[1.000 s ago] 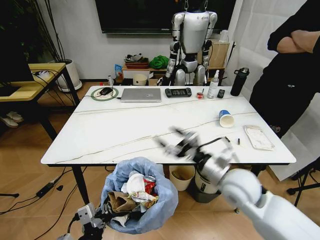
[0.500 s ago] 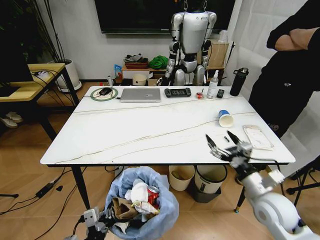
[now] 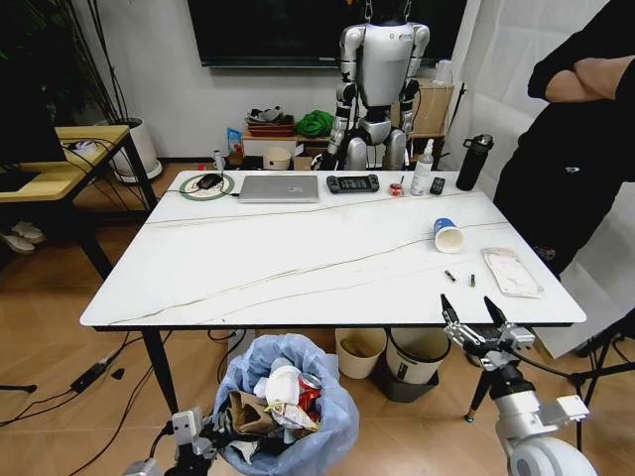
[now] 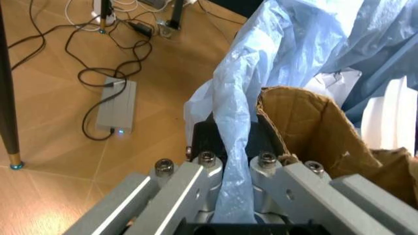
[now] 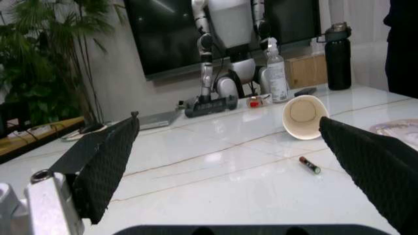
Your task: Pick up the trash bin and place the trash from the table into it.
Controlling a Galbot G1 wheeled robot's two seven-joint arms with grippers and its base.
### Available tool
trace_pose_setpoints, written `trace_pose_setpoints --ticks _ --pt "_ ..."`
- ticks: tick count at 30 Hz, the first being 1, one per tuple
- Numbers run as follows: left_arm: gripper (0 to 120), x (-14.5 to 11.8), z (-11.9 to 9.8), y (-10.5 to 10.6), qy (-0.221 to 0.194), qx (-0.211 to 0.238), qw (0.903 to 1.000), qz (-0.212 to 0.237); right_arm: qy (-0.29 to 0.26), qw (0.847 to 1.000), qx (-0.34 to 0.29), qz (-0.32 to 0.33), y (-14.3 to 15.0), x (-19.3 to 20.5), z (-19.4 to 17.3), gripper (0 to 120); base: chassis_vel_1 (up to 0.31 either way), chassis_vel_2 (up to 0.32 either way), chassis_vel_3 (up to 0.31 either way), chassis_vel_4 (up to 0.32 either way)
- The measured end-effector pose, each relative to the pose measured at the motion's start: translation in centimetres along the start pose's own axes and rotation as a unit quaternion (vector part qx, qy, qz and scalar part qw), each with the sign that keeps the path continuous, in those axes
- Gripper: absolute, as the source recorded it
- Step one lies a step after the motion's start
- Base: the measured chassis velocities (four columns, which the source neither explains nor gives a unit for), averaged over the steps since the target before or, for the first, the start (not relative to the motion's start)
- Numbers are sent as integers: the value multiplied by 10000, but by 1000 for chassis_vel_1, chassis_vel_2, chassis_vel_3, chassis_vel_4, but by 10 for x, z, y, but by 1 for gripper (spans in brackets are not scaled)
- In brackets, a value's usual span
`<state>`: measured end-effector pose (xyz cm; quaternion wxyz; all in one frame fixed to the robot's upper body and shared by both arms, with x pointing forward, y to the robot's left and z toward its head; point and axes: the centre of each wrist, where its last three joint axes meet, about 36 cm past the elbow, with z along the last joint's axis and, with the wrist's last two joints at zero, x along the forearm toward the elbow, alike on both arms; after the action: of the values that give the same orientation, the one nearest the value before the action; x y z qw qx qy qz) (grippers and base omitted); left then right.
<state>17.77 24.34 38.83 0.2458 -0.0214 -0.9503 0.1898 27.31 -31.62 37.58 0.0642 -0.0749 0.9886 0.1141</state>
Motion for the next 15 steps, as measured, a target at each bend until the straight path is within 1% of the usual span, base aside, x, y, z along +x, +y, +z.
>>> trace_pose_setpoints --ticks 6,15 --pt "0 0 0 0 -27 28 10000 36 125 9999 -91 7 5 10 13 100 0 0 0 0" --pt "0 3 1 -1 -88 93 9999 0 179 9995 -271 -40 16 11 29 100 0 0 0 0"
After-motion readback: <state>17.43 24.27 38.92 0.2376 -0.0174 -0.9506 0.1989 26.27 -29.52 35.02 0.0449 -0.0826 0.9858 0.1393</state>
